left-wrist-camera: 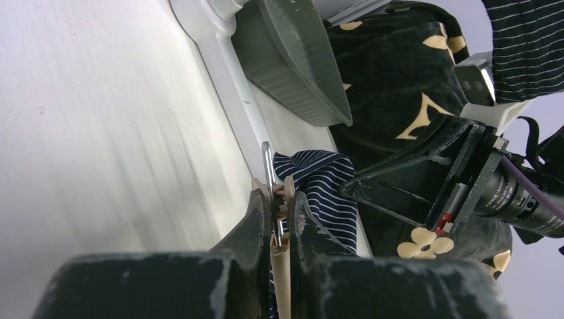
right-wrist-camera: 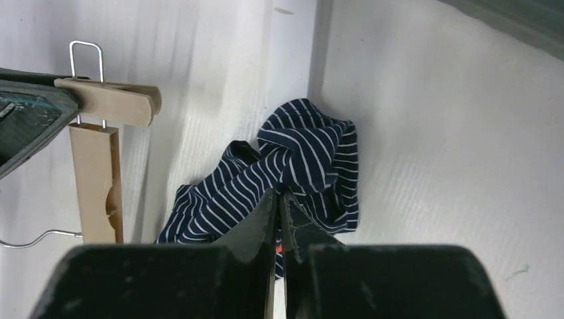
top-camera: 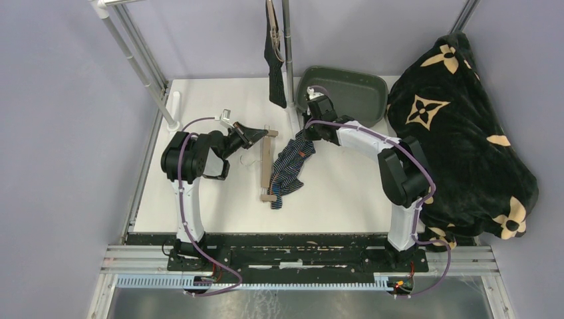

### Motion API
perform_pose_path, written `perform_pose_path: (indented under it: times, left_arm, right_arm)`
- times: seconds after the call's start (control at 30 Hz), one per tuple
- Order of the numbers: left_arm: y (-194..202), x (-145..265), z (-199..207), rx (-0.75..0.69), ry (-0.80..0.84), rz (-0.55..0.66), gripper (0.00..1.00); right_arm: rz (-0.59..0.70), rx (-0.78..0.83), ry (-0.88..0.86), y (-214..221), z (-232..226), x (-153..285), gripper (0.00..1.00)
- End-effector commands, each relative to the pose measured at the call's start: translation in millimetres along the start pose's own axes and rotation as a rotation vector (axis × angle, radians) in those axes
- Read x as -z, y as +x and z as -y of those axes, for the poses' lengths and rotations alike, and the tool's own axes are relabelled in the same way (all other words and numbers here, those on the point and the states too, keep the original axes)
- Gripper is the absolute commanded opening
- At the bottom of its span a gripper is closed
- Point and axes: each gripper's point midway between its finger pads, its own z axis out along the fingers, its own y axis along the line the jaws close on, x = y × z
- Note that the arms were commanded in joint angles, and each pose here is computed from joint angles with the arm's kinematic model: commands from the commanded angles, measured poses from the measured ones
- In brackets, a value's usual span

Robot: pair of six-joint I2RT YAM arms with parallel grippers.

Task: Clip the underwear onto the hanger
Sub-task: Clamp the underwear onto the hanger.

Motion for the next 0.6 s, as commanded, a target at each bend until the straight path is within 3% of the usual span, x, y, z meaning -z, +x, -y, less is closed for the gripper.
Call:
perform_pose_path:
  times: [0.0,0.17,0.3,0.4,0.47,0.57]
  left_arm:
    - [-7.4,-0.2,18.7,-0.064,0.068,0.002,0.03]
    - [-7.3,0.1,18.1,-0.064,0.069,0.001,0.03]
    - [-6.9,0.6,18.2,-0.061,0.067,0.001,0.03]
    - [-5.9,1.8,16.9,-0.058,0.064,-0.001,0.03]
    - [-6.0,2.6,16.8,-0.058,0.063,0.001,0.03]
    - [-7.8,4.1,15.8,-0.056,0.061,0.005,0.03]
  right_arm:
    - [0.086,-0.020,-0.120,-29.9,-27.1,-3.5,0.09]
    - [0.142,-0.002,-0.261,-51.6,-56.2,-6.9,0.09]
    - [0.150,0.004,-0.423,-64.4,-85.1,-8.9,0.32]
    - [0.173,0.004,-0.448,-71.4,-86.5,-6.3,0.44]
    - [0.198,0.017,-0.418,-74.2,-77.3,-1.3,0.46]
    - [0.197,0.039,-0.352,-66.2,-54.8,3.2,0.39]
